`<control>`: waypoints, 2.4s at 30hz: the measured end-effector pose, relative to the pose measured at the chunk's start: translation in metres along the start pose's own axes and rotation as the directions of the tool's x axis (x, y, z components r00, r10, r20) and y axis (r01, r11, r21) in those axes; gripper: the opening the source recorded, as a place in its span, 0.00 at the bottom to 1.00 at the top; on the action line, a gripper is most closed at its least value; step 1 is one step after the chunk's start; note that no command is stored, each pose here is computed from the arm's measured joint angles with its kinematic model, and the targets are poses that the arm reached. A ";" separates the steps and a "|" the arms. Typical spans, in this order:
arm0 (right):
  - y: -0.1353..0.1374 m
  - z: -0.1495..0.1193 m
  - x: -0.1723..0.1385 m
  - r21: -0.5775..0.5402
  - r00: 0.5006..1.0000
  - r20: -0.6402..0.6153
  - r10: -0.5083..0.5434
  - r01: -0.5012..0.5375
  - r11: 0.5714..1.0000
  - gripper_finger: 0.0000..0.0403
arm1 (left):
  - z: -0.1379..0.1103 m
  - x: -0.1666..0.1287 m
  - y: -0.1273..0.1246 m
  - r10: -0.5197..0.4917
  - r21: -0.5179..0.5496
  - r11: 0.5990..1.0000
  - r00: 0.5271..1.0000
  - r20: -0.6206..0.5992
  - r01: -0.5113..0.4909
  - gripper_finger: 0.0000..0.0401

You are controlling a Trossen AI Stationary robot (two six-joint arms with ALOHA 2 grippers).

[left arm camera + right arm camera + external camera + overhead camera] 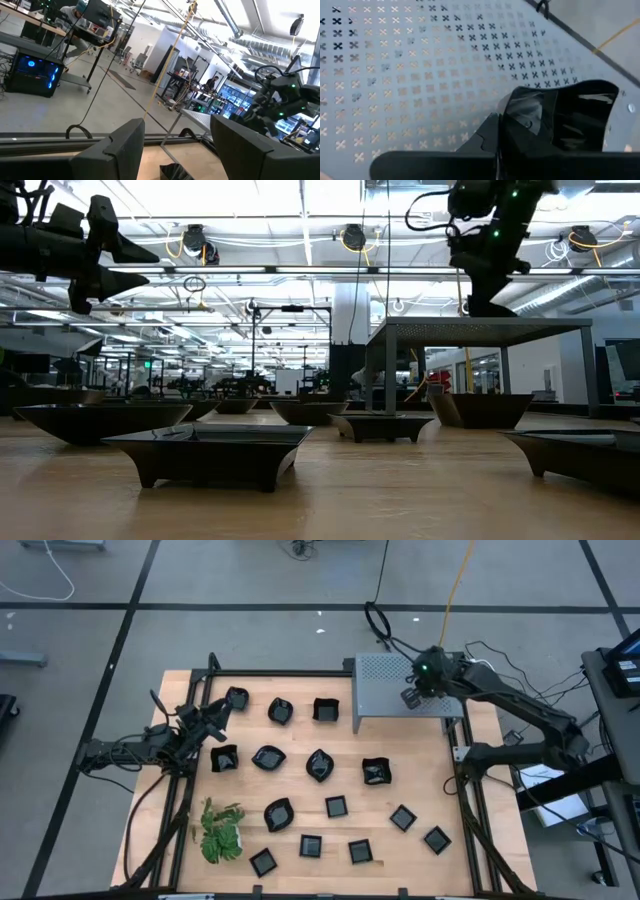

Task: Pick & Place Mini shaped plates
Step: Put the distorted square plate on the shelf, then stack the distorted square plate on top of the other distorted square plate

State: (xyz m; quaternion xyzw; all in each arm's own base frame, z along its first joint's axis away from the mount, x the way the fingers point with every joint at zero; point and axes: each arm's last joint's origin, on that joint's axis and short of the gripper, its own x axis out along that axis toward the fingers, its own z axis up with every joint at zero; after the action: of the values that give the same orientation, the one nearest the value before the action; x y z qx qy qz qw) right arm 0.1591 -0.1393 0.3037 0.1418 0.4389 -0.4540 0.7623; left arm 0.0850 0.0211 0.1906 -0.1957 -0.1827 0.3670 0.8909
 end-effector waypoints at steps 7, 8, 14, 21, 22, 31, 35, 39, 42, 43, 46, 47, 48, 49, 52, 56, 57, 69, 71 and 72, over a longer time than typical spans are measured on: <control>-0.006 -0.004 -0.002 -0.050 0.991 -0.016 -0.131 0.130 0.990 0.00 | 0.000 0.000 0.000 0.000 0.000 1.000 1.000 0.000 0.000 0.57; -0.007 -0.005 -0.003 -0.052 0.991 -0.024 -0.132 0.131 0.990 0.00 | 0.000 0.000 0.000 0.000 0.000 1.000 1.000 0.000 0.000 0.57; -0.007 -0.009 -0.003 -0.070 0.989 -0.064 -0.136 0.131 0.989 0.03 | 0.000 0.000 0.000 0.000 0.000 1.000 1.000 0.000 0.000 0.57; -0.008 -0.009 -0.003 -0.100 0.989 -0.063 -0.137 0.130 0.986 0.19 | 0.000 0.000 0.000 0.000 0.000 1.000 1.000 0.000 0.000 0.57; -0.008 -0.010 -0.005 -0.109 0.989 -0.057 -0.136 0.129 0.986 0.21 | 0.000 0.000 0.000 0.000 0.000 1.000 1.000 0.000 0.000 0.57; -0.009 0.010 -0.058 -0.077 0.989 0.147 -0.030 0.042 0.996 0.37 | 0.000 0.000 0.000 0.000 0.000 1.000 1.000 0.000 0.000 0.57; 0.002 0.019 -0.084 -0.114 0.959 0.242 0.149 -0.124 0.986 0.36 | 0.000 0.000 0.000 0.000 0.000 1.000 1.000 0.000 0.000 0.57; 0.022 0.019 -0.094 -0.188 0.924 0.264 0.276 -0.232 0.954 0.34 | 0.000 0.000 0.000 0.000 0.000 1.000 1.000 0.000 0.000 0.57; 0.044 0.016 -0.095 -0.278 0.911 0.229 0.344 -0.278 0.920 0.34 | 0.000 0.000 0.000 0.000 0.000 1.000 1.000 0.000 0.000 0.57; 0.052 0.014 -0.095 -0.316 0.906 0.215 0.364 -0.289 0.904 0.34 | 0.000 0.000 0.000 0.000 0.000 1.000 1.000 0.000 0.000 0.57; 0.074 0.008 -0.096 -0.449 0.893 0.169 0.417 -0.307 0.839 0.34 | 0.000 0.000 0.000 0.000 0.000 1.000 1.000 0.000 0.000 0.57; 0.081 0.006 -0.096 -0.496 0.890 0.154 0.429 -0.306 0.813 0.34 | 0.000 0.000 0.000 0.001 0.000 1.000 1.000 0.000 -0.001 0.57; 0.087 0.004 -0.096 -0.544 0.887 0.139 0.440 -0.303 0.782 0.34 | 0.000 0.000 0.000 0.000 0.000 1.000 1.000 0.000 0.000 0.57; 0.093 0.002 -0.096 -0.588 0.884 0.125 0.450 -0.299 0.751 0.34 | 0.000 0.000 0.000 0.000 0.000 1.000 1.000 0.000 0.000 0.57; 0.106 -0.003 -0.097 -0.690 0.879 0.093 0.468 -0.282 0.667 0.34 | 0.000 0.000 0.000 0.000 0.000 1.000 1.000 0.000 0.000 0.57; 0.115 -0.007 -0.096 -0.757 0.877 0.069 0.476 -0.265 0.597 0.34 | 0.000 0.000 0.000 0.000 0.000 1.000 1.000 0.000 0.000 0.57; 0.116 -0.008 -0.096 -0.761 0.876 0.066 0.478 -0.266 0.592 0.34 | 0.000 0.000 0.000 0.000 0.000 1.000 1.000 0.000 0.000 0.57; 0.120 -0.015 -0.100 -0.776 0.800 -0.068 0.596 -0.418 0.473 0.34 | 0.000 0.000 0.000 0.000 0.000 1.000 1.000 0.000 0.000 0.57; 0.121 -0.017 -0.100 -0.780 0.770 -0.103 0.630 -0.456 0.429 0.34 | 0.000 0.000 0.000 0.000 0.000 1.000 1.000 0.000 0.000 0.57; 0.122 -0.018 -0.099 -0.778 0.753 -0.125 0.646 -0.478 0.407 0.34 | 0.000 0.000 0.000 0.000 0.000 1.000 1.000 0.000 0.000 0.57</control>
State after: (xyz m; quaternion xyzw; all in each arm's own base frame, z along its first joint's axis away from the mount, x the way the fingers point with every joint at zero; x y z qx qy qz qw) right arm 0.2290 -0.0050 0.3501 -0.1040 0.4370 0.0526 0.8919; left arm 0.0850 0.0211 0.1907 -0.1958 -0.1828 0.3670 0.8908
